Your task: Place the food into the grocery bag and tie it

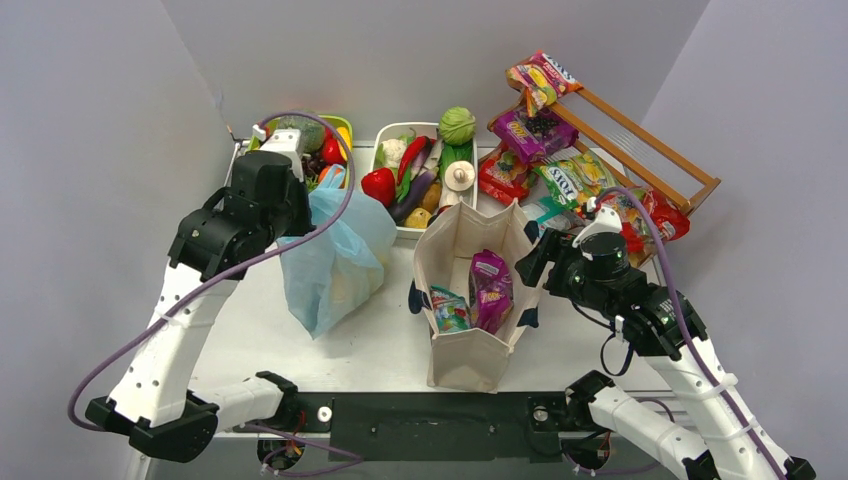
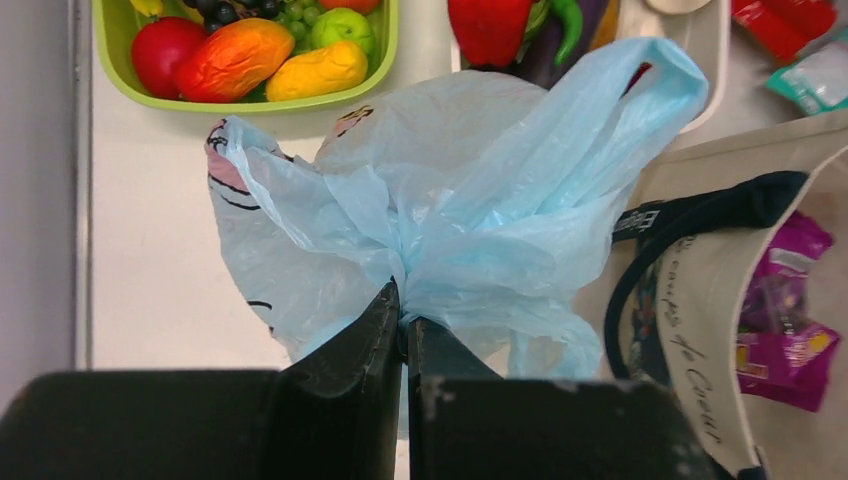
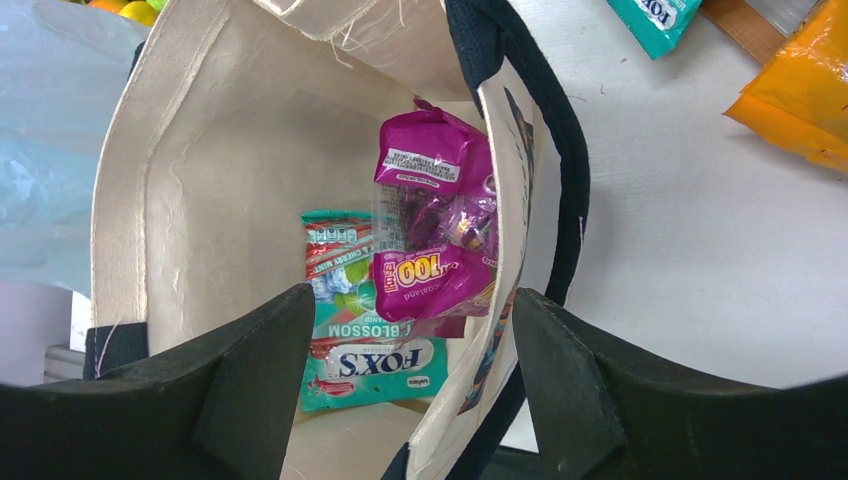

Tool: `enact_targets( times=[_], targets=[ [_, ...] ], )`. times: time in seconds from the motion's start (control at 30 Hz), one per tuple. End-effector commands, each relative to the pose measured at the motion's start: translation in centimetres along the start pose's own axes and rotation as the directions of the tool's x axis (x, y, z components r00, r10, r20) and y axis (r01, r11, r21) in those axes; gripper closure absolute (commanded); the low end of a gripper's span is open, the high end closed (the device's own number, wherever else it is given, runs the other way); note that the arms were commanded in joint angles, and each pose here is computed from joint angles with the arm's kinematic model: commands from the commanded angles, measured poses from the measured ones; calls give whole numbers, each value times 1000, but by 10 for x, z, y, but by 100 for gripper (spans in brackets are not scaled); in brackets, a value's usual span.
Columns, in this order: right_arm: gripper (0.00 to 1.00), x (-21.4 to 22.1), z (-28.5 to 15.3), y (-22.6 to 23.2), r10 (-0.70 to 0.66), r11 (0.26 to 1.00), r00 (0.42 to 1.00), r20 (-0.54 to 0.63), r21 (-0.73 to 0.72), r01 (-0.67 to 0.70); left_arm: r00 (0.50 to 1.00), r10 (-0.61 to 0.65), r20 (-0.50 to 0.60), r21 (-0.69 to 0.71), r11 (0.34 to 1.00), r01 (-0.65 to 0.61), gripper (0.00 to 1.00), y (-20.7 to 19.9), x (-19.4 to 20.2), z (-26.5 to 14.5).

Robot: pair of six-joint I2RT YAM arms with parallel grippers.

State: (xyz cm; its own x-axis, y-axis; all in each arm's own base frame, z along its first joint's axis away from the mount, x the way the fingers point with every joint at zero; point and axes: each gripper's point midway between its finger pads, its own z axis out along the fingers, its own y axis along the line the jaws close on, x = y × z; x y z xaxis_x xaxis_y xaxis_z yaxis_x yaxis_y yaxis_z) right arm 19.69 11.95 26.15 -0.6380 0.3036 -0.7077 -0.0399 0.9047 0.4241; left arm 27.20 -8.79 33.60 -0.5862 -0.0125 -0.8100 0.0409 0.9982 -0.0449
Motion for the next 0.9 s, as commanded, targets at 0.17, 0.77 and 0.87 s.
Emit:
enact_targets(
  times=[0.17, 0.77, 0.87],
  targets=[
    [32, -4, 0, 4, 28, 999, 999, 34, -25, -27, 908, -343, 241, 382, 894, 236, 100, -49, -99, -83],
    [32, -29, -17, -14, 140, 988, 969, 204, 37, -150, 731, -679, 71, 931, 308, 196, 100, -128, -189, -217],
    [32, -32, -21, -17, 158, 985, 960, 229, 37, -171, 725, -686, 66, 938, 291, 190, 100, -133, -194, -218]
  ],
)
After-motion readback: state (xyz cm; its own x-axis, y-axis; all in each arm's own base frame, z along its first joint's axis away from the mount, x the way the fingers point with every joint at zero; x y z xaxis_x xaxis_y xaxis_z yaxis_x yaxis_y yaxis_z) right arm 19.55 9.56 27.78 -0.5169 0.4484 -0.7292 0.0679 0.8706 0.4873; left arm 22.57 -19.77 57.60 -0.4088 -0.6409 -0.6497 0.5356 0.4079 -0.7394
